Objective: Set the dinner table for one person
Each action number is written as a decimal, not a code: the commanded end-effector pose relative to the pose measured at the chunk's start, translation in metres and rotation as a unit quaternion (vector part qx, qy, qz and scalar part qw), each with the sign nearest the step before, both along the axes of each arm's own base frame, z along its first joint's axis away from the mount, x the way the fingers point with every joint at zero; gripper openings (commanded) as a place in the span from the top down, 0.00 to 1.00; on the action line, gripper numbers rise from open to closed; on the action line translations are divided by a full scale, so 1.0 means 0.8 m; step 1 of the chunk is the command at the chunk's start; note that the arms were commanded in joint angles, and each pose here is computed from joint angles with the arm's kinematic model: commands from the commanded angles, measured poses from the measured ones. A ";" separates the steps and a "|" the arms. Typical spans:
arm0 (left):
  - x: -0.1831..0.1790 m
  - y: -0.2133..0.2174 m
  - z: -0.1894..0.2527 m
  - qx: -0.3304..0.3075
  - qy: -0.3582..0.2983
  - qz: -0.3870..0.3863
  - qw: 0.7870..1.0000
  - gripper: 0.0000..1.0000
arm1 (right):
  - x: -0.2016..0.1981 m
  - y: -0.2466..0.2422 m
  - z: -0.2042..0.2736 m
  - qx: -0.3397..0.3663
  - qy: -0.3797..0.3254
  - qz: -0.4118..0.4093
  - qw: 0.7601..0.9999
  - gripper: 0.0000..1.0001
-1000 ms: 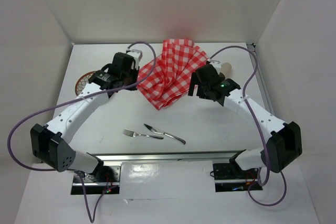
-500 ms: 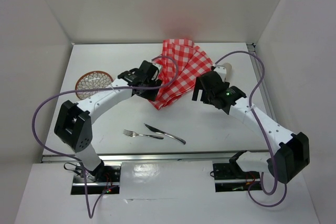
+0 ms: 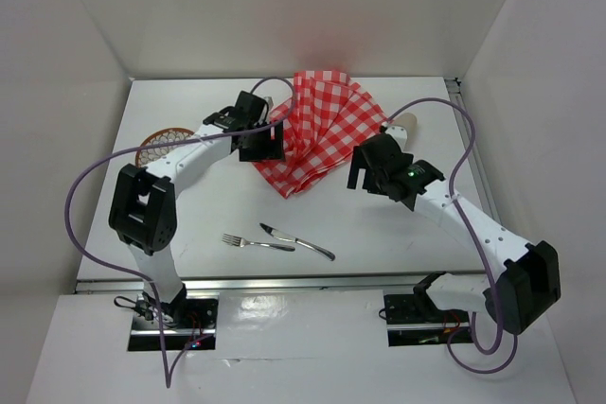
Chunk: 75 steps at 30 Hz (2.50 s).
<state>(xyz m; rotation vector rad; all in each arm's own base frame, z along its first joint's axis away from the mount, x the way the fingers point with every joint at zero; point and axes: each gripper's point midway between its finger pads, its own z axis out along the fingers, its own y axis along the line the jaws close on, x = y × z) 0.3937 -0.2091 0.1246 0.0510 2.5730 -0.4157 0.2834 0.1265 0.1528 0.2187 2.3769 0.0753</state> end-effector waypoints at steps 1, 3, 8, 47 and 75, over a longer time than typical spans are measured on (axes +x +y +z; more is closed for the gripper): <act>0.003 -0.026 0.004 -0.084 0.022 0.025 0.996 0.16 | 0.001 -0.003 0.023 0.001 -0.030 0.003 1.000 0.00; 0.000 -0.027 0.000 -0.093 0.035 0.044 0.994 0.14 | -0.001 -0.005 0.021 -0.001 -0.026 0.004 1.000 0.00; -0.004 -0.016 -0.011 -0.107 0.050 0.080 0.990 0.11 | -0.006 -0.008 0.021 -0.004 -0.022 0.004 1.000 0.00; 0.049 -0.023 0.105 -0.182 -0.054 0.097 0.977 1.00 | -0.007 0.107 -0.022 0.244 0.045 0.018 0.969 0.00; 0.050 0.018 0.170 -0.283 -0.084 0.162 0.942 1.00 | 0.000 0.185 -0.196 0.213 0.176 -0.182 0.944 0.38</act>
